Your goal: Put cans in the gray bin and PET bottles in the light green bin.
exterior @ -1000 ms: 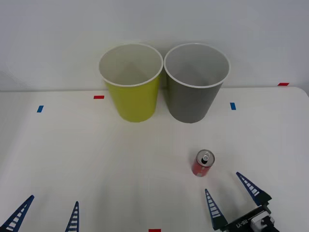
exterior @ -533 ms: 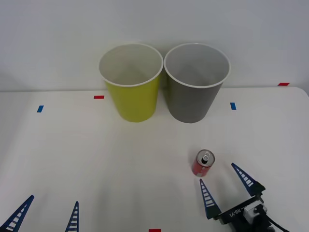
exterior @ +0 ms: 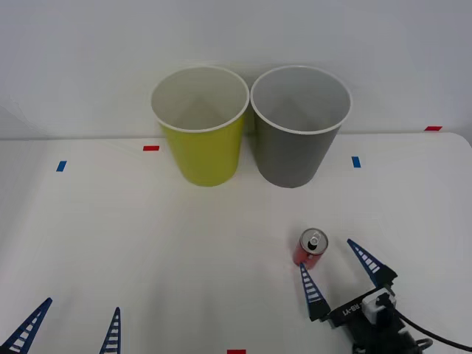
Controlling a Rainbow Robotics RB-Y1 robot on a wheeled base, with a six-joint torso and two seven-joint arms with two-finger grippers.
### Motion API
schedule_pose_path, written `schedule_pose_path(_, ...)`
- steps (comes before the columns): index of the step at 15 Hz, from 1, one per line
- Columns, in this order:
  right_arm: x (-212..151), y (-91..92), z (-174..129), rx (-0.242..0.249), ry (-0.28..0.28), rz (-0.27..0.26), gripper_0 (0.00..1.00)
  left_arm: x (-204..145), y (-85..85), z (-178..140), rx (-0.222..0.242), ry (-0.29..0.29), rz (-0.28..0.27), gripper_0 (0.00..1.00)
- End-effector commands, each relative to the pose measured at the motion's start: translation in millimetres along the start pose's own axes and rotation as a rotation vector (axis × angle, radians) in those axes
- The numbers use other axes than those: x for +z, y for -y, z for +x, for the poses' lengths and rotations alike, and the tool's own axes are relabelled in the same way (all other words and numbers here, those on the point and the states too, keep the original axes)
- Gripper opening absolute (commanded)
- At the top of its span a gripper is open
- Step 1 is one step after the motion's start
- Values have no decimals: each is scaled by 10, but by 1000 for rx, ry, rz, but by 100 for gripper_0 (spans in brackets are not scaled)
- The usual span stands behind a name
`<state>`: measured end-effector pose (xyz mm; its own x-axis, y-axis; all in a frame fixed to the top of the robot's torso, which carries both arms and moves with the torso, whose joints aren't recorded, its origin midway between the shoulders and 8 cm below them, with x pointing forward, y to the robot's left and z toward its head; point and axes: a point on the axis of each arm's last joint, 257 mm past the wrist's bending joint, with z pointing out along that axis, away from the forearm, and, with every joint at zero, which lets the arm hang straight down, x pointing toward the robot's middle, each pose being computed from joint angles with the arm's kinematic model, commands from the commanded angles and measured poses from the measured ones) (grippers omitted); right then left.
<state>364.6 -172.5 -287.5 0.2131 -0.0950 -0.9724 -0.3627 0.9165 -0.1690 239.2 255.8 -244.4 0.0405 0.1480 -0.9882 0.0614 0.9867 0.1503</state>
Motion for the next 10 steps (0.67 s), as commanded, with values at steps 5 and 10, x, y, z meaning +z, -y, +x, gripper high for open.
schedule_pose_path(5, 206, -97, 21, 18, -15, -11, 100, 0, 0, 0, 0, 0, 0, 100)
schedule_pose_path(10, 407, -81, 2, 22, -20, -9, 100, 0, 0, 0, 0, 0, 0, 100)
